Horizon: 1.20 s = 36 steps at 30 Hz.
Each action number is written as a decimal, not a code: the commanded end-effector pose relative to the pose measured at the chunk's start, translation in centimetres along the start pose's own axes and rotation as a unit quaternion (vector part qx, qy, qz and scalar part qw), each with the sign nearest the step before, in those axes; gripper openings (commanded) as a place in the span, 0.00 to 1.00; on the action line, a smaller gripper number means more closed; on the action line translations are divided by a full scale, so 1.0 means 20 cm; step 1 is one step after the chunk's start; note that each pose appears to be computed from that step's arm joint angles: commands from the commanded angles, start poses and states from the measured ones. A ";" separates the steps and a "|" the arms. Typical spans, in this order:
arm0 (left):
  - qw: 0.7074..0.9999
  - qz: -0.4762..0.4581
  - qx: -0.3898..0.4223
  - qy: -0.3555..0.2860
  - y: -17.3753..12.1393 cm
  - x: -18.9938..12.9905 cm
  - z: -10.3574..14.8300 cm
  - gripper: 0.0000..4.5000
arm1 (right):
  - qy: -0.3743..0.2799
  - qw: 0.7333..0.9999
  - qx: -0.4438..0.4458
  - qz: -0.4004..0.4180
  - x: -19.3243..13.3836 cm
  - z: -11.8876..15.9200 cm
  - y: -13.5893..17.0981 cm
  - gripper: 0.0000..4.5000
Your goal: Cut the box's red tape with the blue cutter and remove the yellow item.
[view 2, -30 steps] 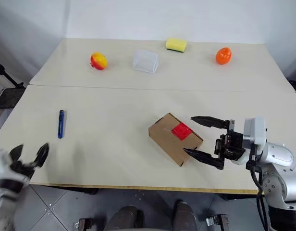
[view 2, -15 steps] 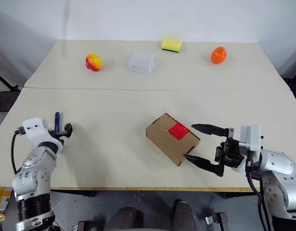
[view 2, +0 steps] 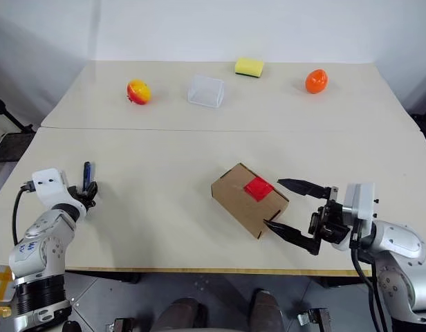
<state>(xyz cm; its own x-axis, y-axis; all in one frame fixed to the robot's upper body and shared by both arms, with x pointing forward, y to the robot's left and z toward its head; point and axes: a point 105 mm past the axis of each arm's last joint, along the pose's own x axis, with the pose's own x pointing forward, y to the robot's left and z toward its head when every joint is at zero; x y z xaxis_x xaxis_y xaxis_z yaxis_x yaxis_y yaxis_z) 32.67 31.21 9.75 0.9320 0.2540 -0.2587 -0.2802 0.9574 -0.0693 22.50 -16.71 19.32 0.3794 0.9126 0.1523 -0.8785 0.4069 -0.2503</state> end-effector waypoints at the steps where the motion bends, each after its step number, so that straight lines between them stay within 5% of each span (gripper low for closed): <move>1: 0.997 -0.019 -0.004 0.078 -0.04 0.00 -0.21 0.33 | -0.009 1.000 -0.028 -0.003 -0.02 0.04 0.01 1.00; 5: 0.998 -0.057 -0.002 0.029 -0.09 0.00 -0.12 0.10 | -0.017 0.999 -0.027 -0.009 -0.03 0.06 0.01 1.00; 11: 0.968 -0.235 0.059 -0.067 -0.15 -0.12 0.15 0.10 | -0.045 0.998 -0.016 0.039 0.10 0.22 0.08 1.00; 15: 0.855 -0.470 0.208 -0.067 -0.22 -0.38 0.17 0.10 | 0.003 0.996 0.050 0.076 0.20 0.25 0.16 1.00; 17: 0.788 -0.554 0.267 -0.034 -0.27 -0.49 0.10 0.10 | 0.071 0.988 0.107 0.080 0.20 0.19 0.20 1.00; 19: 0.686 -0.645 0.336 0.023 -0.36 -0.62 -0.03 0.10 | 0.115 0.976 0.126 0.133 0.20 0.15 0.31 1.00; 22: 0.594 -0.709 0.377 0.055 -0.48 -0.71 -0.14 0.10 | 0.165 0.963 0.140 0.161 0.18 0.07 0.40 0.91; 33: 0.588 -0.700 0.400 0.062 -0.82 -0.72 -0.28 0.10 | 0.235 0.967 0.073 0.060 0.26 -0.17 0.42 0.07; 36: 0.609 -0.686 0.392 0.062 -0.86 -0.71 -0.28 0.10 | 0.244 0.967 0.066 0.037 0.29 -0.21 0.42 0.00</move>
<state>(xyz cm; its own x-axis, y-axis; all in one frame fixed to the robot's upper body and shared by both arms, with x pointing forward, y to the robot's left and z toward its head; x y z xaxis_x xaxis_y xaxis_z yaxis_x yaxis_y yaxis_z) 22.99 10.68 9.18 0.0970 -0.8357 -0.5406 0.9882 0.0161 0.1525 18.73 -8.21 13.80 0.3552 0.8686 -0.3454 -0.9329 0.3528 -0.0719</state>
